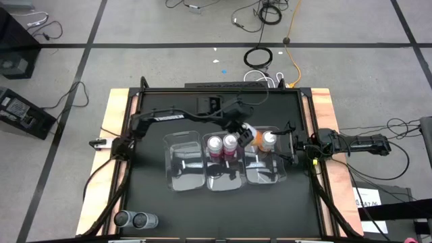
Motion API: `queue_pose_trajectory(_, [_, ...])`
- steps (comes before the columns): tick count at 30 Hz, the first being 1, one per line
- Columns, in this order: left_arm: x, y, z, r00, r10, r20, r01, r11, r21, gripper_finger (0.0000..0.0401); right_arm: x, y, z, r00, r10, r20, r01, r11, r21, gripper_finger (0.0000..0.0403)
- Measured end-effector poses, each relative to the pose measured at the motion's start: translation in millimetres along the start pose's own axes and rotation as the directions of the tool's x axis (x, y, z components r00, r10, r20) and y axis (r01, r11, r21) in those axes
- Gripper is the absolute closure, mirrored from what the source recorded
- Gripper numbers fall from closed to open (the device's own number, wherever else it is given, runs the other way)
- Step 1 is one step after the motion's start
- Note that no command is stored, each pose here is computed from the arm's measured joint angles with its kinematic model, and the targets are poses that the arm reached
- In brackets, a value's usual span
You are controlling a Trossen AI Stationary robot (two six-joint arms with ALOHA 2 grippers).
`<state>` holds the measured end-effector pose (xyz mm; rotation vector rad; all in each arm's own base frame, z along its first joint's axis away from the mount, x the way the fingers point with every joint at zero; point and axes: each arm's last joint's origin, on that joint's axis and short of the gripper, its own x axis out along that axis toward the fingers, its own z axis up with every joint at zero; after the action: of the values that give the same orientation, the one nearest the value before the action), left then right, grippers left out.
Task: Sort soda cans
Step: Put the orange soda can into the right transparent bin
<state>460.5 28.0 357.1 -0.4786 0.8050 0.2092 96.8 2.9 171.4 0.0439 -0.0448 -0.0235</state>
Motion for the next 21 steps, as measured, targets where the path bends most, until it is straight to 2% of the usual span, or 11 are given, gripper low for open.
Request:
queue_pose_trajectory(4, [17, -1, 4, 0.999, -0.033, 0.033, 0.033, 0.999, 0.006, 0.0096, 0, 0, 0, 1.0, 0.0, 0.0, 0.0, 1.0, 0.0, 0.0005])
queue_pose_trajectory(9, [32, 3, -5, 0.999, 0.004, -0.049, -0.003, 1.0, 0.003, 0.0096, 0, 0, 0, 1.0, 0.0, 0.0, 0.0, 1.0, 0.0, 0.0005])
queue_pose_trajectory(16, [31, 3, -1, 1.0, 0.017, -0.004, -0.017, 1.0, 0.005, 0.0096, 0, 0, 0, 1.0, -0.001, 0.0, 0.001, 1.0, 0.0, 0.0005])
queue_pose_trajectory(21, [31, 3, -3, 0.999, 0.029, -0.021, -0.029, 1.0, 0.012, 0.0096, 0, 0, 0, 1.0, 0.0, 0.0, 0.0, 1.0, 0.0, 0.0005])
